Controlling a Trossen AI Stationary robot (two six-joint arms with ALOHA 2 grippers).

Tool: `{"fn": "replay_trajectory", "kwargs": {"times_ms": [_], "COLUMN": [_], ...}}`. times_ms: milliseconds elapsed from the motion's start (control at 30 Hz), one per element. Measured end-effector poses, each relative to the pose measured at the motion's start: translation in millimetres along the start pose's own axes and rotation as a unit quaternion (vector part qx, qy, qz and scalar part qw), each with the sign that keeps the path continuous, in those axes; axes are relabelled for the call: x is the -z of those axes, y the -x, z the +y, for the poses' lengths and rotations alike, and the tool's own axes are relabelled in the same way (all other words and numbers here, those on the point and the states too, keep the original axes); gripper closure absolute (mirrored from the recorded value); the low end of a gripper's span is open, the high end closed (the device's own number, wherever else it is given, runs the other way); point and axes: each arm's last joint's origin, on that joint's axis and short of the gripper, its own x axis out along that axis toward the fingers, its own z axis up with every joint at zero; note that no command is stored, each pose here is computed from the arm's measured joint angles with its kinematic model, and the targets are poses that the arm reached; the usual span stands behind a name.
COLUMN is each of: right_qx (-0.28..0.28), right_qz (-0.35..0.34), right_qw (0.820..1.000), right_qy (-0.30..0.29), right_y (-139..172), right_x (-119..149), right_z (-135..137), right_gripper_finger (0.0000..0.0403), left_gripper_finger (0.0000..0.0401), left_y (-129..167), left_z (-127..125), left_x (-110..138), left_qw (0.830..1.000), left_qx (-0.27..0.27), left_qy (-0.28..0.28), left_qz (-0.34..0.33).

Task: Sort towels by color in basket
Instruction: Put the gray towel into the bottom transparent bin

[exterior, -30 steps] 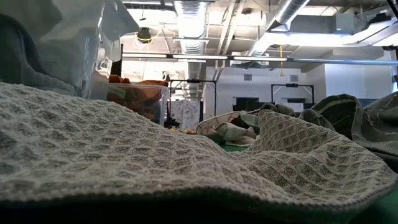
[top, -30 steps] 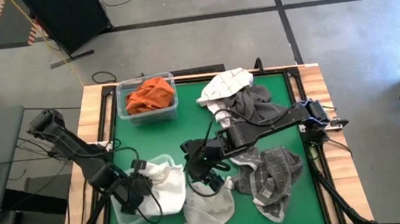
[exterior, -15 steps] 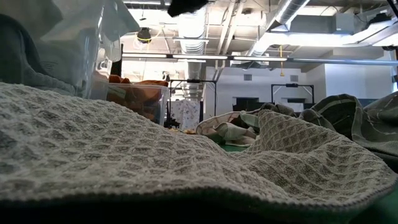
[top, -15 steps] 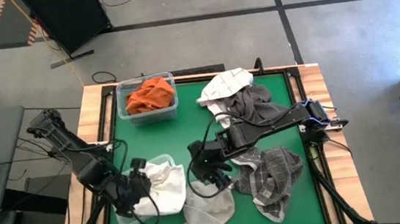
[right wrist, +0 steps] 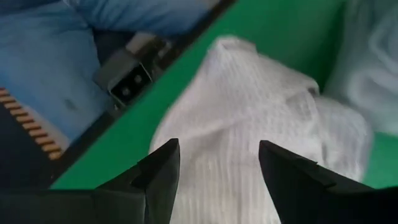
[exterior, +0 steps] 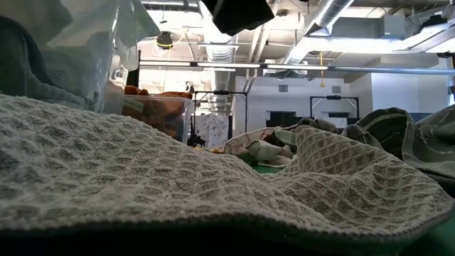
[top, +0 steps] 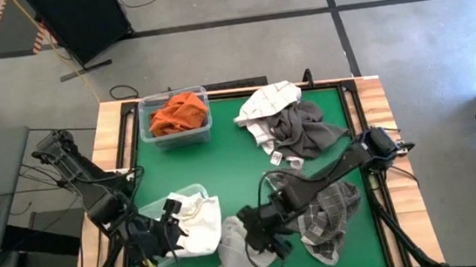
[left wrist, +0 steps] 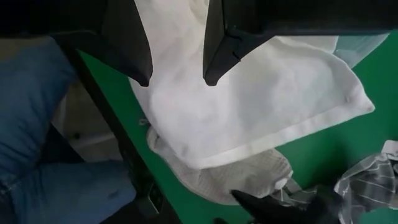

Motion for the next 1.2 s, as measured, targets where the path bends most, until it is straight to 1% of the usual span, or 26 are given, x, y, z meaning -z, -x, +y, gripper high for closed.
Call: {"fn": "replay_trajectory", "kwargs": {"times_ms": [200, 367, 433, 567, 667, 733, 900, 1000, 1067, 1100, 1167, 1200], "right_qx": [0.011, 0.03, 0.039, 0.051, 0.055, 0.056, 0.041, 0.047, 0.055, 0.063, 0.067, 0.067], "right_qz": [-0.03, -0.041, -0.065, -0.089, -0.103, -0.1, -0.067, -0.057, -0.037, -0.027, -0.011, -0.005], "right_qw": [0.999, 0.997, 0.994, 0.99, 0.988, 0.988, 0.993, 0.994, 0.995, 0.995, 0.996, 0.995], "right_qy": [0.01, 0.056, 0.075, 0.101, 0.104, 0.102, 0.083, 0.079, 0.071, 0.067, 0.065, 0.067], "right_y": [-19, -30, -33, -36, -38, -45, -77, -84, -87, -87, -85, -84], "right_x": [21, 42, 46, 52, 53, 58, 77, 75, 74, 72, 69, 69], "right_z": [0, -5, -6, -7, -8, -10, -14, -18, -23, -23, -25, -26], "right_gripper_finger": [0.0159, 0.0158, 0.0158, 0.0158, 0.0158, 0.0158, 0.0158, 0.0159, 0.0168, 0.0178, 0.0212, 0.0237], "left_gripper_finger": [0.0266, 0.0266, 0.0266, 0.0266, 0.0266, 0.0266, 0.0266, 0.0266, 0.0266, 0.0266, 0.0266, 0.0266], "left_y": [-4, -4, -5, -5, -5, -5, -5, -5, -5, -5, -5, -5], "left_z": [-1, -1, -1, -1, -1, -1, -1, -1, -1, -1, -1, -1], "left_x": [-5, -7, -6, -7, -7, -7, -7, -6, -6, -6, -6, -6], "left_qw": [1.0, 0.999, 0.999, 0.999, 0.999, 0.999, 0.999, 0.999, 0.999, 0.999, 0.999, 0.999], "left_qx": [0.003, 0.001, -0.005, -0.006, -0.006, -0.007, -0.008, -0.009, -0.009, -0.009, -0.009, -0.009], "left_qy": [0.008, 0.012, 0.011, 0.015, 0.016, 0.015, 0.014, 0.014, 0.014, 0.014, 0.014, 0.014], "left_qz": [-0.02, -0.033, -0.031, -0.032, -0.032, -0.032, -0.033, -0.033, -0.032, -0.032, -0.032, -0.032]}}
